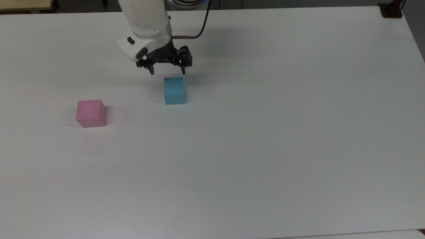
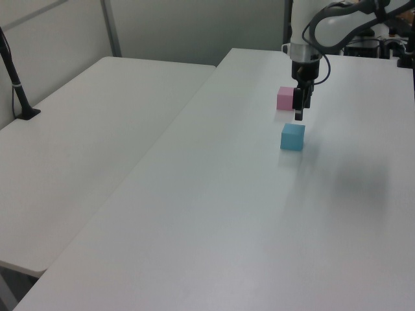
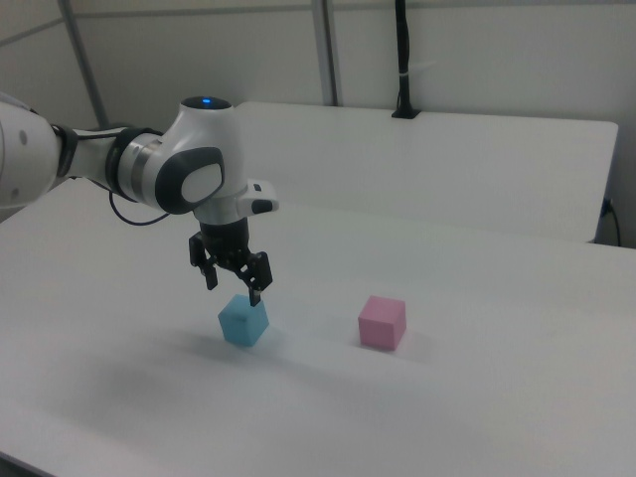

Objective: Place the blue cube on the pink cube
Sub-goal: 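Lower the gripper over the light-blue cube, then close the gripper on the light-blue cube and lift it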

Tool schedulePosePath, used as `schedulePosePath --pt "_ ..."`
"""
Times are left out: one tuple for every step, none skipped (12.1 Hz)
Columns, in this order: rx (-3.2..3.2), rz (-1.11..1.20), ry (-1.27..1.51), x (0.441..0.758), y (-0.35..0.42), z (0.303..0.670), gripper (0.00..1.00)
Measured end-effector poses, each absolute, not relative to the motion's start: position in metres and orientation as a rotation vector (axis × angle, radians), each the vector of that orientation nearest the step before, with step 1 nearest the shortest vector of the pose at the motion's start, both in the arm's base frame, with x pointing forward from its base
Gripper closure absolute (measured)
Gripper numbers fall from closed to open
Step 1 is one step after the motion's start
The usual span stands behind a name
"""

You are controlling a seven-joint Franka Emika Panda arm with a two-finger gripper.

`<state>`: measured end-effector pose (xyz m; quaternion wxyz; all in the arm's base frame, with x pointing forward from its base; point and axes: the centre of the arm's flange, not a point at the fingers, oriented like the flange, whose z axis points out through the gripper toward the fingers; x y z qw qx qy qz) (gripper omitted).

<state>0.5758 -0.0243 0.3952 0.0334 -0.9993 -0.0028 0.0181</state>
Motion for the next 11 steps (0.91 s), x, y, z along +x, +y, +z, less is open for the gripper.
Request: schedulePosePath --pt "-3.075 0.051 -0.009 0.579 -0.02 0.387 0.0" --pt "-3.087 0.039 0.005 0.584 -0.014 0.377 0.0" --pt "-3.107 0.034 0.025 0.587 -0.01 0.368 0.0" --pt "-3.123 0.04 0.032 0.589 -0.005 0.36 0.0" --pt "-3.129 0.047 0.031 0.59 -0.001 0.353 0.0" --pt "-3.137 0.053 0.025 0.59 0.001 0.35 0.0" --pt "-3.149 0.061 0.015 0.591 0.001 0.346 0.0" --pt "-3.155 0.066 0.009 0.591 0.001 0.344 0.0" --pt "-3.159 0.068 0.006 0.591 0.001 0.343 0.01" --pt "-3.166 0.071 -0.003 0.591 0.001 0.342 0.04" --pt "-3.174 0.076 -0.012 0.591 0.0 0.34 0.14"
